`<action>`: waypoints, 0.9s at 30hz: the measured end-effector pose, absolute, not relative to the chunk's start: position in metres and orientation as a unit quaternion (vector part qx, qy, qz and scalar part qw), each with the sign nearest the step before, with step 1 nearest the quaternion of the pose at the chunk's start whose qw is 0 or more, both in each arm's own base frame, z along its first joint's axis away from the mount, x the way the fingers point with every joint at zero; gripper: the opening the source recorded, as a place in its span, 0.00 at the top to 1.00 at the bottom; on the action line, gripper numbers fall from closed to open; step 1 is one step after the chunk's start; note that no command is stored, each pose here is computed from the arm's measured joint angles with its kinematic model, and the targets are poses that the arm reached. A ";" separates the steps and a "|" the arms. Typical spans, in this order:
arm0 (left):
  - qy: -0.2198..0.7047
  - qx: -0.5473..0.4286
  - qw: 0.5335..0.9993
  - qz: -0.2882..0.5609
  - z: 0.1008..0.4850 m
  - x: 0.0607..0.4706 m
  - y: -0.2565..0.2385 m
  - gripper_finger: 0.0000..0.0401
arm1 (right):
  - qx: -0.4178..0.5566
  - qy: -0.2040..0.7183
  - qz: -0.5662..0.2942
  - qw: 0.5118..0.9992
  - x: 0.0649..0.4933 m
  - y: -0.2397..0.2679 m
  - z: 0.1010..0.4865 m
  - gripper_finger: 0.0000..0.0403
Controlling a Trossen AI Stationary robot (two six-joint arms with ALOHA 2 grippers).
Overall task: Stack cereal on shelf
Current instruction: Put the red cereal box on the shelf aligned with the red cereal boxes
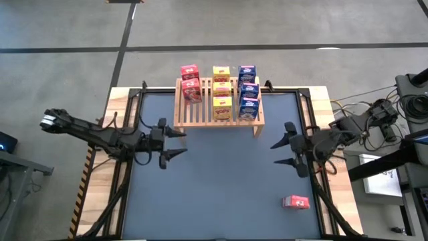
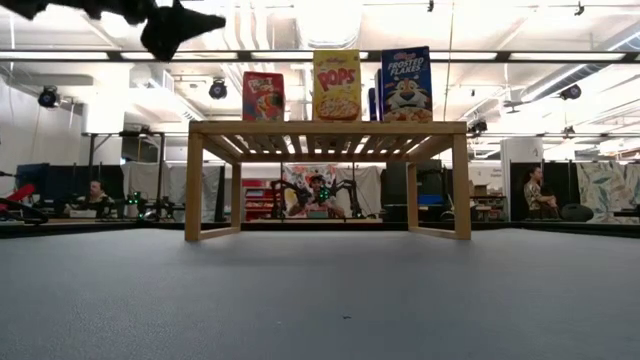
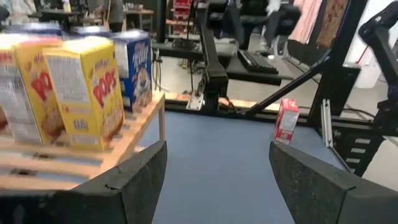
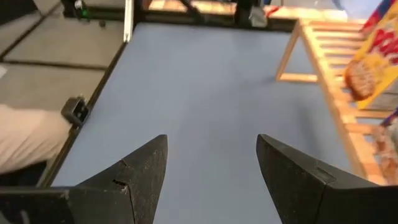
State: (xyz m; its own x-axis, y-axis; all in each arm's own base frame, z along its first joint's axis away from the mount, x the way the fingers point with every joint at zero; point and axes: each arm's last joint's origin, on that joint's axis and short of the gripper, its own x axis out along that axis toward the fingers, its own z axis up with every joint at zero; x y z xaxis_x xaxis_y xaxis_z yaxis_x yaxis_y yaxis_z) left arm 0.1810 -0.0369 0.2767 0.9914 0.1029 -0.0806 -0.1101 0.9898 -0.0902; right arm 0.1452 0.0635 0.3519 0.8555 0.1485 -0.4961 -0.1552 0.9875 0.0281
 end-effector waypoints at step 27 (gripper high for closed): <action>-0.002 -0.078 0.997 0.026 0.228 0.175 -0.045 0.33 | 0.092 0.535 0.056 0.838 0.140 0.147 0.321 0.42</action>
